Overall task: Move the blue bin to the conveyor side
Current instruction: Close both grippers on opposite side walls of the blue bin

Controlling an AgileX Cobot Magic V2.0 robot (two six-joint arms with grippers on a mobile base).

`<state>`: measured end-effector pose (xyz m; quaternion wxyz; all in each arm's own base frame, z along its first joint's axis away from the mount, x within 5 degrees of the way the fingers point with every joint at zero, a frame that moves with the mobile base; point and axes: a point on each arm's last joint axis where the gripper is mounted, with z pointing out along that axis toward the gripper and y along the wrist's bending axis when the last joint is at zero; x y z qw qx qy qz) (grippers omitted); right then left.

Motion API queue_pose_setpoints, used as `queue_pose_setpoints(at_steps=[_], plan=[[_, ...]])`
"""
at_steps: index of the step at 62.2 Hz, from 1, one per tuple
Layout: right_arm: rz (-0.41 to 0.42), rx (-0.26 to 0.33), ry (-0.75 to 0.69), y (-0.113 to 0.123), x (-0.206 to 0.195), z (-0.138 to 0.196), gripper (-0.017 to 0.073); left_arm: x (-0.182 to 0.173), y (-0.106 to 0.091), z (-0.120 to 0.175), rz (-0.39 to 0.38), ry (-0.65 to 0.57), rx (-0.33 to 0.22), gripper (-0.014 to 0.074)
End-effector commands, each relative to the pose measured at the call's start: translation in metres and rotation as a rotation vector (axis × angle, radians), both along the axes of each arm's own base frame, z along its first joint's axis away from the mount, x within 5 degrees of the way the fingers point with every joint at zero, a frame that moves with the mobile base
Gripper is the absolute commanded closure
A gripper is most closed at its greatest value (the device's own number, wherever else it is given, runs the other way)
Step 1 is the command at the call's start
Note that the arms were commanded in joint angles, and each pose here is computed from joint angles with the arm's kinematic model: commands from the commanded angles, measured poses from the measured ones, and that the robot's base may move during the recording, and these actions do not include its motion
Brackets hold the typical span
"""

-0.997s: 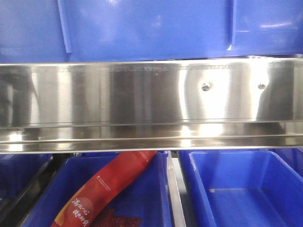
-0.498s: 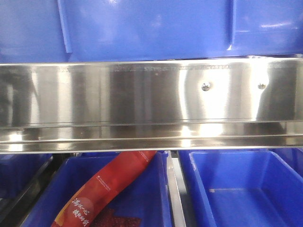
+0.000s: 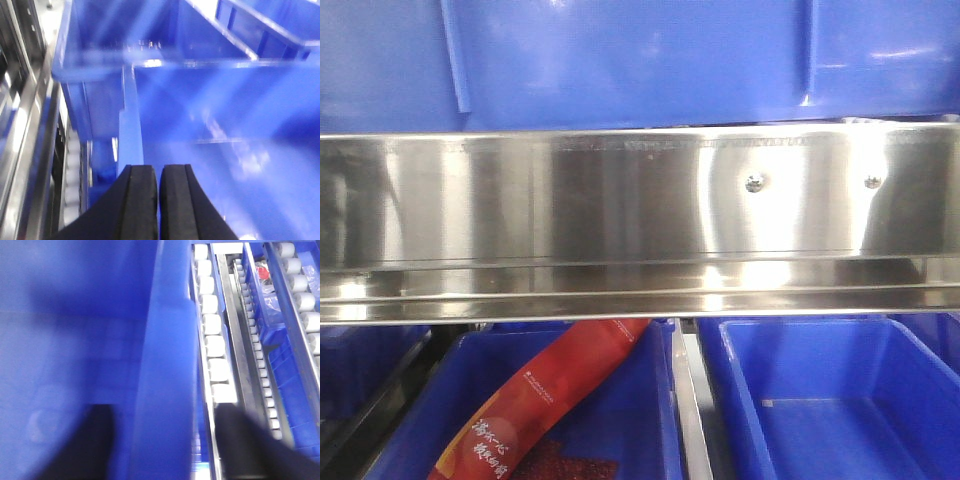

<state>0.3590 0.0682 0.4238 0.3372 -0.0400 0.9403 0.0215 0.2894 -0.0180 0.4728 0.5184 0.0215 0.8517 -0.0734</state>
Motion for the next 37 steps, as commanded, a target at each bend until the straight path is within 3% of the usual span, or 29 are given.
queue_pose_setpoints(at_steps=[1, 6, 15, 22, 37], plan=[[-0.010, -0.008, -0.019, -0.001, -0.001, 0.005, 0.0510, -0.001, -0.002, 0.003, -0.009, -0.015, -0.007, 0.0582], [-0.011, -0.010, -0.011, -0.001, -0.002, 0.004, 0.0662, -0.001, -0.003, 0.003, -0.010, -0.016, -0.009, 0.0582], [-0.011, -0.012, -0.001, -0.002, -0.003, 0.004, 0.0636, 0.002, -0.004, 0.004, -0.012, -0.038, -0.027, 0.0582], [-0.011, -0.012, -0.001, -0.002, -0.003, 0.004, 0.0637, 0.010, -0.008, 0.001, -0.035, -0.052, -0.003, 0.0559], [-0.012, -0.012, 0.002, -0.002, -0.003, 0.004, 0.0637, 0.043, -0.015, -0.011, -0.038, -0.086, -0.002, 0.0313]])
